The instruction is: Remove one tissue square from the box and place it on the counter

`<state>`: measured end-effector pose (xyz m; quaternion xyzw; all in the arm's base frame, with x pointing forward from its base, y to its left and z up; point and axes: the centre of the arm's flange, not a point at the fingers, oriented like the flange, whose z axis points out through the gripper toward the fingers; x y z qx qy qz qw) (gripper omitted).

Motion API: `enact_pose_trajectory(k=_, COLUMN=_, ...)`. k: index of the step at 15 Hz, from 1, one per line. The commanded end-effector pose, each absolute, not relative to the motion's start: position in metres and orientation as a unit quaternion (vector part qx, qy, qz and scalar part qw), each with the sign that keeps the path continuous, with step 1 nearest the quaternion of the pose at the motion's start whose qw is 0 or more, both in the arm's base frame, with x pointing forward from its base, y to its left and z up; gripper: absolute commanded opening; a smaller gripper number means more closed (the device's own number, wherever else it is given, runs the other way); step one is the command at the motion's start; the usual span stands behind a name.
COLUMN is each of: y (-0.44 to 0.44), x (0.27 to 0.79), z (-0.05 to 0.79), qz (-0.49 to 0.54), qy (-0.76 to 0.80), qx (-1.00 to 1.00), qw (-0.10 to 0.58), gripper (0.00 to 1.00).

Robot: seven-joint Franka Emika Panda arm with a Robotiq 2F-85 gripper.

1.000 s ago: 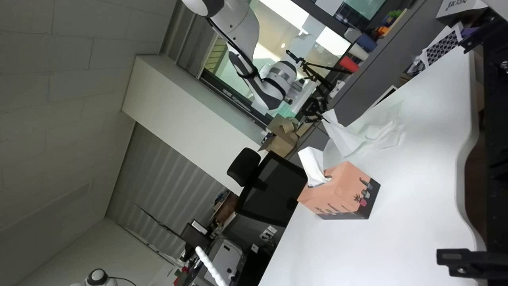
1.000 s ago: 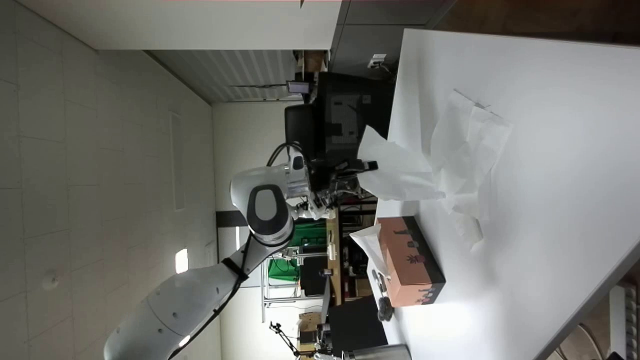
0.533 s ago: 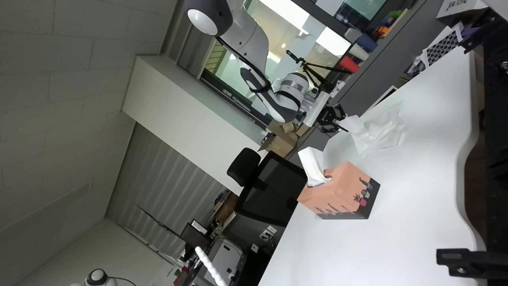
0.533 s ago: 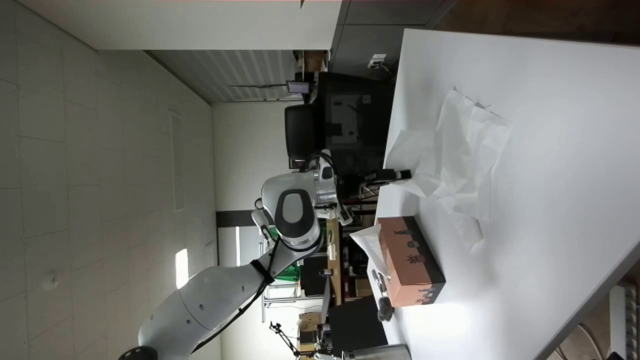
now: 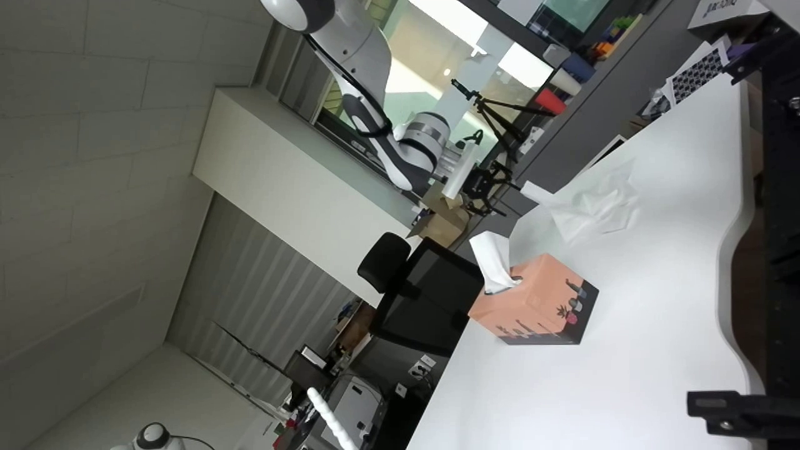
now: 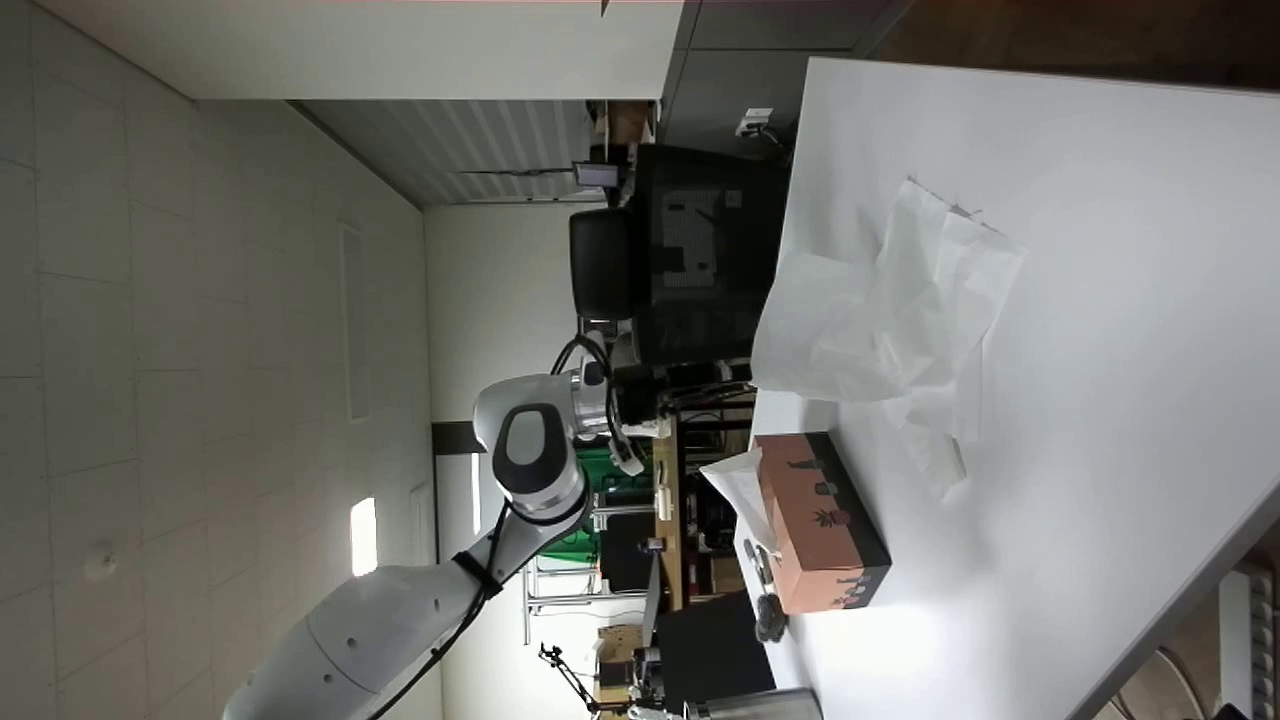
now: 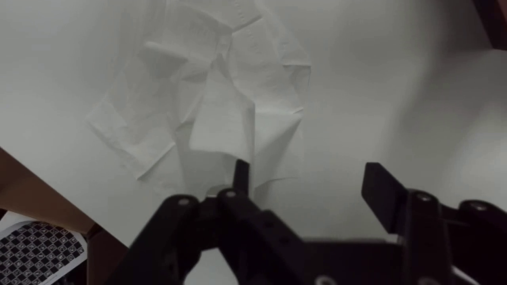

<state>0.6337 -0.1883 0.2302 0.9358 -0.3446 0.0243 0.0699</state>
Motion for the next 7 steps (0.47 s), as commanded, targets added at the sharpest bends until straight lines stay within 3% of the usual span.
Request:
enact_pose_trajectory(k=1, y=-0.172, x=0.614, z=0.274, qz=0.019, qy=-0.348, qx=0.932, qw=0.100, gripper=1.00)
enact_pose_trajectory(k=7, y=-0.176, x=0.629, z=0.262, qz=0.019, qy=-0.332, qx=0.939, qw=0.088, gripper=1.00)
